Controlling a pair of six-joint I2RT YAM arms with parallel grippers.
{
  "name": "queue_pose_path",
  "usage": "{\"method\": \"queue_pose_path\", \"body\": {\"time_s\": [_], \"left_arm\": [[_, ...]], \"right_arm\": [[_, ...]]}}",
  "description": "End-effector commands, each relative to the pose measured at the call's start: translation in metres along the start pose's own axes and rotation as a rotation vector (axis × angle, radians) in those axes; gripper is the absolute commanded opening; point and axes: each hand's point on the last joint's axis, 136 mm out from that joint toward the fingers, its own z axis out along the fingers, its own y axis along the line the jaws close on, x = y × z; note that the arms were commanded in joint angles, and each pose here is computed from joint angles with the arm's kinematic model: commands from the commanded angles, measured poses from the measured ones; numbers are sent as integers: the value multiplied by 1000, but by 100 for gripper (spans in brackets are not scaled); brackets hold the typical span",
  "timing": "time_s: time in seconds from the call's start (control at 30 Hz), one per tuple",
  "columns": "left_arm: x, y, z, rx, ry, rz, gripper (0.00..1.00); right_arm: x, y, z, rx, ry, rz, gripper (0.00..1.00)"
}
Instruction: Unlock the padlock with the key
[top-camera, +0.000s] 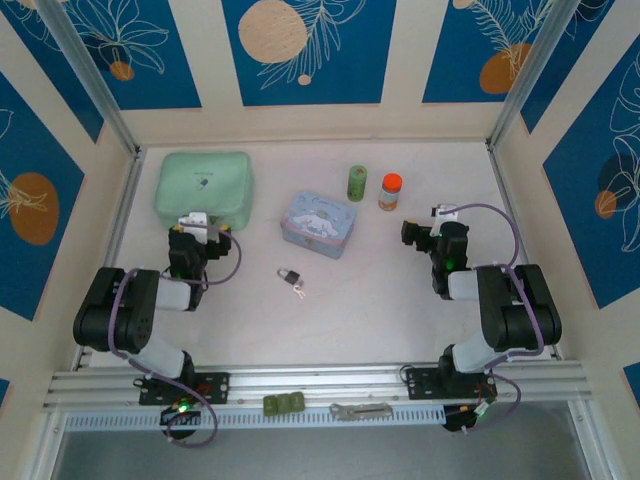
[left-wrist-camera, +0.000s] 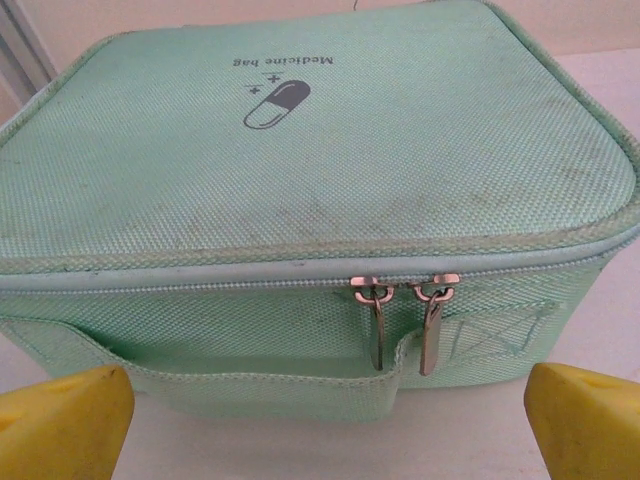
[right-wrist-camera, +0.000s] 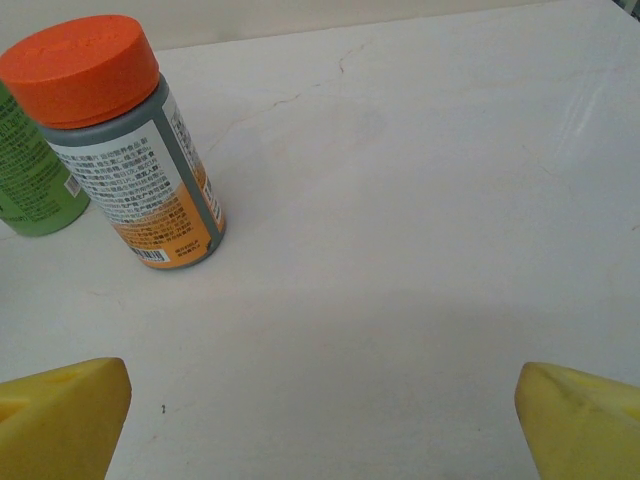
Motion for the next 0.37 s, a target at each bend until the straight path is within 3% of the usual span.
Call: {"method": "queue_pose_path", "body": {"time_s": [0.0, 0.33], "left_arm": [[-1, -4, 3, 22, 3, 19, 99], [0, -4, 5, 21, 18, 17, 99]], "right_arm": [[-12, 4, 0, -11, -44, -7, 99], [-12, 4, 0, -9, -44, -8, 99]]}}
